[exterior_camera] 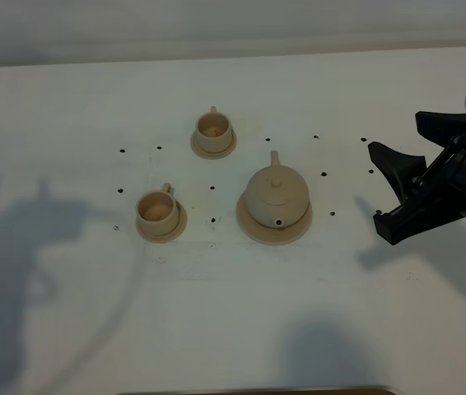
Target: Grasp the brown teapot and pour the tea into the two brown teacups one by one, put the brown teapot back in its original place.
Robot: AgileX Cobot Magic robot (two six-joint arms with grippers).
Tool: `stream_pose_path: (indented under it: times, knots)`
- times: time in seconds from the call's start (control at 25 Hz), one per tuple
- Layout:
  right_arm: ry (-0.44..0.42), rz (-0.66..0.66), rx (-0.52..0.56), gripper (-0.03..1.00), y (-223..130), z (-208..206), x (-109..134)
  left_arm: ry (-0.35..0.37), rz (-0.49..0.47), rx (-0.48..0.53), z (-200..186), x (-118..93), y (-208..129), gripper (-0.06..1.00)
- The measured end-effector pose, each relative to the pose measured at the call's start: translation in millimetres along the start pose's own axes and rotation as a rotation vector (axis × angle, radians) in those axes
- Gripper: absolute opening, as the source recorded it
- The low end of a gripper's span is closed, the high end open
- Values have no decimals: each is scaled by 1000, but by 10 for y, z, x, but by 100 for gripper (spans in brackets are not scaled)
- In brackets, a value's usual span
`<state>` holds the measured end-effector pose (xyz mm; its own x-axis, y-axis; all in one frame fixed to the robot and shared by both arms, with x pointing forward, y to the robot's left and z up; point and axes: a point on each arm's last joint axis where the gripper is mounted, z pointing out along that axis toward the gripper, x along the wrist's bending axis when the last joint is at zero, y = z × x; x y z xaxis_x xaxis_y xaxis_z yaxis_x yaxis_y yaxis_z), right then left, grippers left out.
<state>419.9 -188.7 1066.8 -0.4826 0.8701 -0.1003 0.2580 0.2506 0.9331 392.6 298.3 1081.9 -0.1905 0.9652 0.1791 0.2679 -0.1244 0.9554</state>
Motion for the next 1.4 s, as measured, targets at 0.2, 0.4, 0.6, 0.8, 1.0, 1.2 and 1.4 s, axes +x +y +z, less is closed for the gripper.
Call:
stream_pose_path:
  times: [0.2, 0.4, 0.6, 0.8, 1.0, 1.2, 1.4]
  knots:
    - [0, 3, 0, 50, 0, 0, 0, -189, -62, -3, 57, -216, -29, 46]
    - [0, 10, 0, 50, 0, 0, 0, -291, -230, 70, 161, -389, -100, 44]
    - [0, 16, 0, 50, 0, 0, 0, -376, -286, 75, 146, -468, -87, 43]
    - [6, 21, -2, 50, 1, 0, 6, -483, -110, 20, 107, -552, -64, 43]
    - [6, 21, -2, 50, 1, 0, 6, -602, 78, -52, 54, -645, -47, 42]
    - [7, 21, -2, 50, 2, 0, 6, -794, 344, -110, -53, -771, 22, 36]
    - [7, 22, -2, 50, 2, 0, 6, -816, 420, 173, -18, -737, -119, 32]
